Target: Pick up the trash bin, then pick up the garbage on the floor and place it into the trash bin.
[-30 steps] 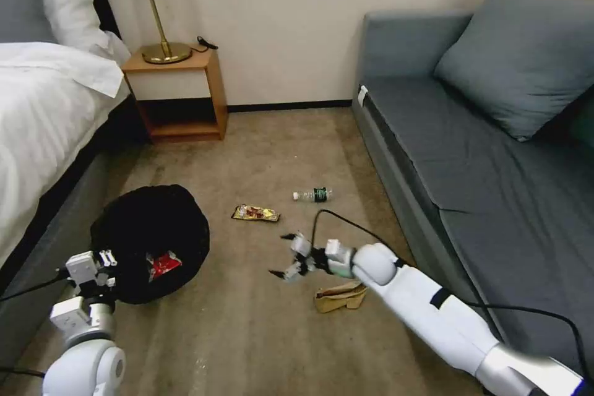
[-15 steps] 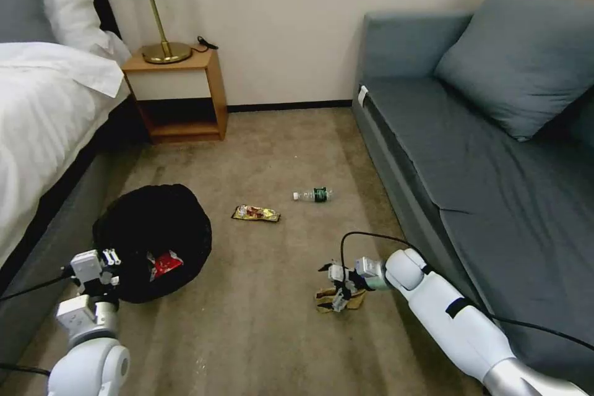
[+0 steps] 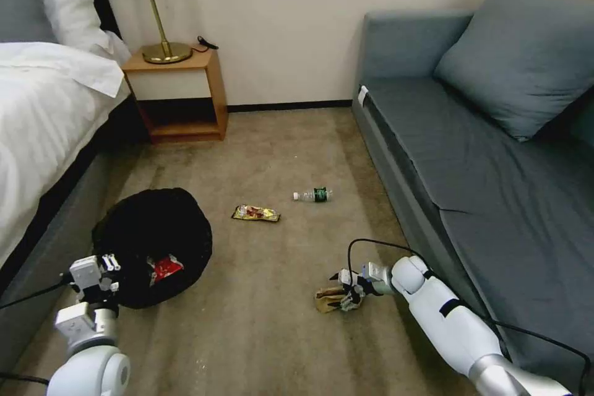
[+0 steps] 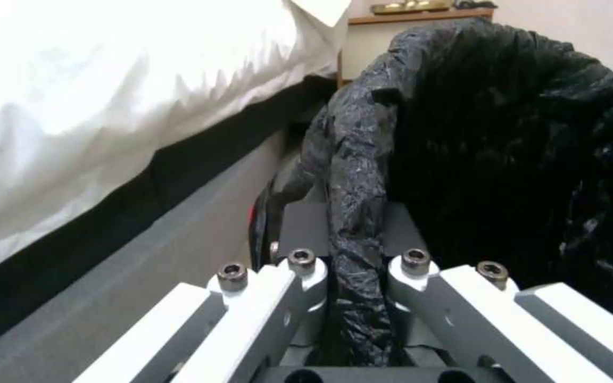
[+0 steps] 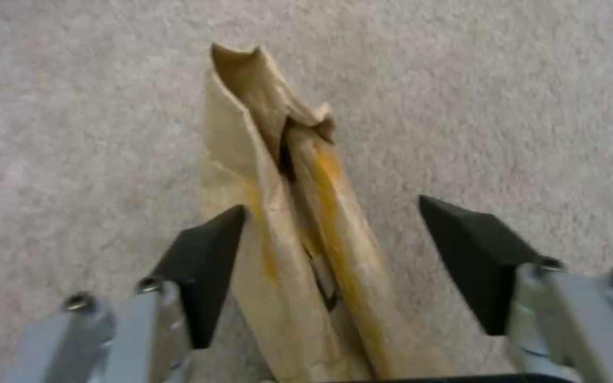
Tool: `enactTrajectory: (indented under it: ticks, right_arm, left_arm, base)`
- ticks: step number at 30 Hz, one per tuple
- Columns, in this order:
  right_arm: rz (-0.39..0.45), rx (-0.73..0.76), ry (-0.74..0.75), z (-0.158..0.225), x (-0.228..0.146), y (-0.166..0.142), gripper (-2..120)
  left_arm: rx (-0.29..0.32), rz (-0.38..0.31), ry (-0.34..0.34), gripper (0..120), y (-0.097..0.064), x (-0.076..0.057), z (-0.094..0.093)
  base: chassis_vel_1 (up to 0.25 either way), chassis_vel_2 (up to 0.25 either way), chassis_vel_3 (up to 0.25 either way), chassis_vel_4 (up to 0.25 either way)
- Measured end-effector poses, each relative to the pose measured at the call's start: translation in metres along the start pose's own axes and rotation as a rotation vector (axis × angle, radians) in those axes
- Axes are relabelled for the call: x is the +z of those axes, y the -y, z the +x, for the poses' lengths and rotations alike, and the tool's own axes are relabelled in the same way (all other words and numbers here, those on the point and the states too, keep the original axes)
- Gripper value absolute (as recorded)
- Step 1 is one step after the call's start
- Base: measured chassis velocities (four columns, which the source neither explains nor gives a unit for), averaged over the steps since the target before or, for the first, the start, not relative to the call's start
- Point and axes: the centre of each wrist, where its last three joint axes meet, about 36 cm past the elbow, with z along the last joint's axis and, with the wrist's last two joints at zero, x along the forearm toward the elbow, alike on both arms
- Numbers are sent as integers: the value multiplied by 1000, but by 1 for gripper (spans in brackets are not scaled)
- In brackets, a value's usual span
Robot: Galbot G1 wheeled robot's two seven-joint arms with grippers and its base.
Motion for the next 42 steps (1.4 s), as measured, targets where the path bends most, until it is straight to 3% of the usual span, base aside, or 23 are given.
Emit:
enactTrajectory:
  ticks: [7,9,13,18,26,31,37,40,42]
  right_arm:
    - [-1,-25,6,-2,2,-4,36]
    - [-1,-28,7,-3,2,-5,33]
    - [6,-41,14,-4,0,-9,13]
    - [10,-50,20,-4,-1,-11,0]
    - [17,-44,52,-4,-9,-11,0]
    - [19,-2,159,-1,-33,0,0]
    - [-18,170,455,-16,-108,4,0]
    - [-129,284,687,-35,-178,-24,0]
    - [-135,287,693,-36,-180,-25,0]
  left_arm:
    - [-1,1,1,6,1,1,-1]
    - [0,1,2,6,1,1,-1]
    - [1,-1,3,6,2,1,-2]
    - [1,-3,2,6,1,1,-1]
    - [-1,6,-1,6,-1,5,4]
    - [-2,9,-5,6,-1,5,6]
    - [-4,15,1,6,1,6,8]
    - [-5,17,3,6,3,8,11]
    - [-5,17,3,6,3,8,11]
  base:
    - [0,0,0,0]
    - [0,0,0,0]
    - [0,0,0,0]
    - [0,0,0,0]
    - [0,0,0,0]
    - [0,0,0,0]
    - [0,0,0,0]
    - [0,0,0,0]
    - [0,0,0,0]
